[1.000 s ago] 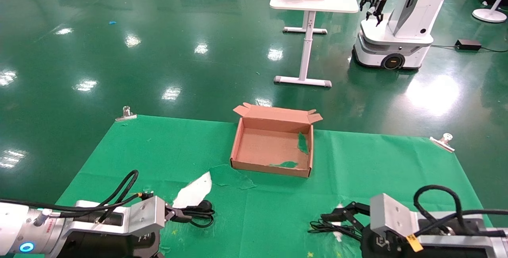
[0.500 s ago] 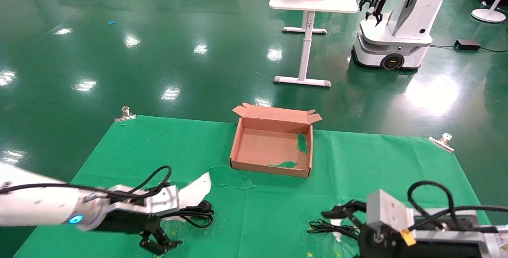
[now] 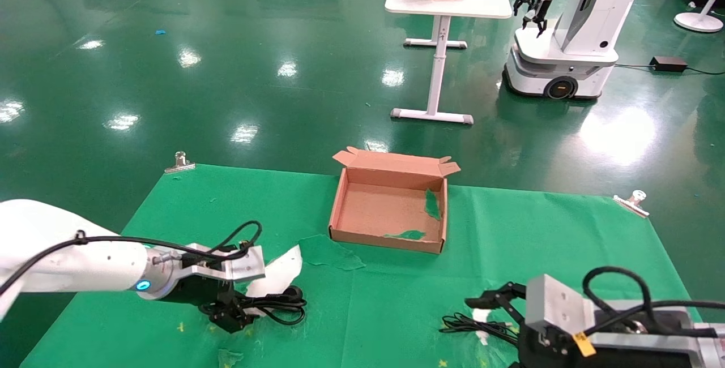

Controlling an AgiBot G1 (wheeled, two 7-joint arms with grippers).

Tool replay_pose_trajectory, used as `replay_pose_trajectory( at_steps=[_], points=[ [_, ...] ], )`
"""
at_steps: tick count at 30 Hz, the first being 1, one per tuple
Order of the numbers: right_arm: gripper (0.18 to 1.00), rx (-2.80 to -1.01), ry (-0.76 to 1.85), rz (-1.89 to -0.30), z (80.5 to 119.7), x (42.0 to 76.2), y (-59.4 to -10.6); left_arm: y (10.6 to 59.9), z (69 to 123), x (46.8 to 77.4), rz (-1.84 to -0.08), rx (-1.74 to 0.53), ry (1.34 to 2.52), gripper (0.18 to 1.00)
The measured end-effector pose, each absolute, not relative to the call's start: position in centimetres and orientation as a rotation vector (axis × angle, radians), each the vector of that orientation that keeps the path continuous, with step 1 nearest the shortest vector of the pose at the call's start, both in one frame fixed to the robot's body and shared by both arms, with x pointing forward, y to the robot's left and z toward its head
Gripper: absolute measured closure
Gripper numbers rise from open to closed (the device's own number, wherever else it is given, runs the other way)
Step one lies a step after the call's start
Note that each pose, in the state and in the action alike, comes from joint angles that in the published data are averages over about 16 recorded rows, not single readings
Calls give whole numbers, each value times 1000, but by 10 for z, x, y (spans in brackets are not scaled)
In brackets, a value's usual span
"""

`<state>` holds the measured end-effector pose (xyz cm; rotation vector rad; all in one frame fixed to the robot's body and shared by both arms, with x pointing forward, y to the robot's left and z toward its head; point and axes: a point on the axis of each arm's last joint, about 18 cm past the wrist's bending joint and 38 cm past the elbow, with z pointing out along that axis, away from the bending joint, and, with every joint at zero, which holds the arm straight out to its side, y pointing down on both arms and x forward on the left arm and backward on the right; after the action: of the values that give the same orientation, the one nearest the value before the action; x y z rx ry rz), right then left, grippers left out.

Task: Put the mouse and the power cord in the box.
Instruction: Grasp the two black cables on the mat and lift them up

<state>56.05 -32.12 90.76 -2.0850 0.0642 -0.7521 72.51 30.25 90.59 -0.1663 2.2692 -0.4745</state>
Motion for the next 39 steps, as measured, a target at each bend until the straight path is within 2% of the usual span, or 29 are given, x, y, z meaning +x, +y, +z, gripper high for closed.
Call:
replay_pose_trajectory(
  at_steps=[9, 17, 25, 31, 39],
  points=[
    [178, -2285, 82, -859, 896, 591, -326, 304, 902, 732, -463, -170, 2267, 184],
    [178, -2420, 127, -949, 894, 642, -323, 305, 902, 734, -465, -168, 2268, 184],
    [178, -2479, 158, -964, 893, 685, -313, 305, 902, 736, -466, -167, 2269, 184],
    [178, -2508, 184, -958, 891, 701, -311, 306, 902, 736, -467, -168, 2271, 184],
    [183, -2518, 198, -958, 891, 707, -311, 306, 902, 737, -467, -169, 2271, 191]
  ],
)
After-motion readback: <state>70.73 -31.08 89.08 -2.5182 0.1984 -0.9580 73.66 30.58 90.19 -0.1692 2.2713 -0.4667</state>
